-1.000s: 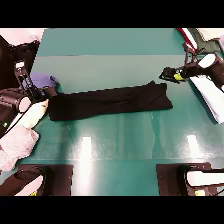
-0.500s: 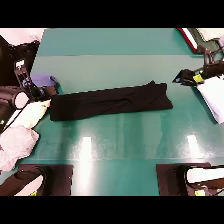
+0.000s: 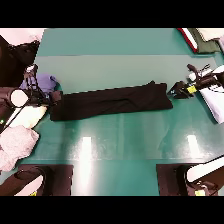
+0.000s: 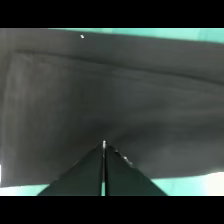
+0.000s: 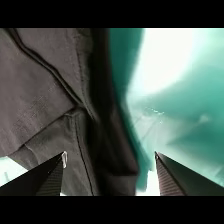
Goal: Fold the shirts.
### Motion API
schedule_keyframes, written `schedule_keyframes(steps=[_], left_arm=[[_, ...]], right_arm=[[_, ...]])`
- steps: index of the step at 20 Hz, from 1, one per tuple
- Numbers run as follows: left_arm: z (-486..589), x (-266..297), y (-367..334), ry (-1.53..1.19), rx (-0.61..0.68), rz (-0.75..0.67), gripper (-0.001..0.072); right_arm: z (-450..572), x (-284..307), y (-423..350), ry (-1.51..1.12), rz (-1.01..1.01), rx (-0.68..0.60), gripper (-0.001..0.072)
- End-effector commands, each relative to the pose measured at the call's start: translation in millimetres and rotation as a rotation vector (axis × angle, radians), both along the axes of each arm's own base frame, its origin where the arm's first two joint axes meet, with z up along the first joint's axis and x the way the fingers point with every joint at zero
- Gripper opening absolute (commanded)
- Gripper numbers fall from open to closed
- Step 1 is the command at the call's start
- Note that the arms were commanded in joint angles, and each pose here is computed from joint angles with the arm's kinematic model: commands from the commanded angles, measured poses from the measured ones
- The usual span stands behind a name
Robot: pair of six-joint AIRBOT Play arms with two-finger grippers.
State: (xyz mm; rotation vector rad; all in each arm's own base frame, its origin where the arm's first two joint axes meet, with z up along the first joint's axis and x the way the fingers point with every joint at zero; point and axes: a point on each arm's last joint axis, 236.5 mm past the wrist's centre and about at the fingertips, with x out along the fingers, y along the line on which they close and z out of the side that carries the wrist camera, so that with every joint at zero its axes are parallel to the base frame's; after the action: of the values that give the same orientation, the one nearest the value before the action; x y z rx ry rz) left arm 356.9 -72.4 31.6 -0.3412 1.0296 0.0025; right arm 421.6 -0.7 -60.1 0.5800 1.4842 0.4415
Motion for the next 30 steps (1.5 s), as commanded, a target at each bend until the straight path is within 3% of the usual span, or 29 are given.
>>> schedule_keyframes(steps=[1,5,6,9,11,12,18,23,30], left_arm=[[-1,-5,-7,0.021,-0.029,-0.012,0.0032],[0,-5,-13,0.025,-0.056,-0.012,0.0032],[0,-6,-17,0.025,-0.054,-0.025,0.0032],[-1,-13,-44,0.019,-0.043,-0.121,0.0031],[-7,-19,-70,0.029,-0.044,-0.188,0.003],[-11,-20,-84,0.035,-0.052,-0.219,0.0031],[-31,-4,-190,0.072,-0.078,-0.408,0.003],[-47,25,-300,0.056,-0.095,-0.599,0.0031],[-85,39,-341,0.123,-0.109,-0.631,0.003]], right_arm=[[-14,-3,18,0.015,0.063,0.028,0.0636],[-20,7,45,0.003,0.068,0.084,0.0623],[-24,6,50,0.008,0.079,0.084,0.0572],[-27,10,58,-0.019,0.104,0.074,0.0327],[-25,17,59,-0.051,0.112,0.061,0.0065],[-21,19,59,-0.062,0.122,0.062,0.0023],[45,14,61,-0.154,0.184,0.054,0.002],[121,-28,72,-0.258,0.17,0.02,0.002],[214,-65,89,-0.44,0.133,-0.032,0.0018]])
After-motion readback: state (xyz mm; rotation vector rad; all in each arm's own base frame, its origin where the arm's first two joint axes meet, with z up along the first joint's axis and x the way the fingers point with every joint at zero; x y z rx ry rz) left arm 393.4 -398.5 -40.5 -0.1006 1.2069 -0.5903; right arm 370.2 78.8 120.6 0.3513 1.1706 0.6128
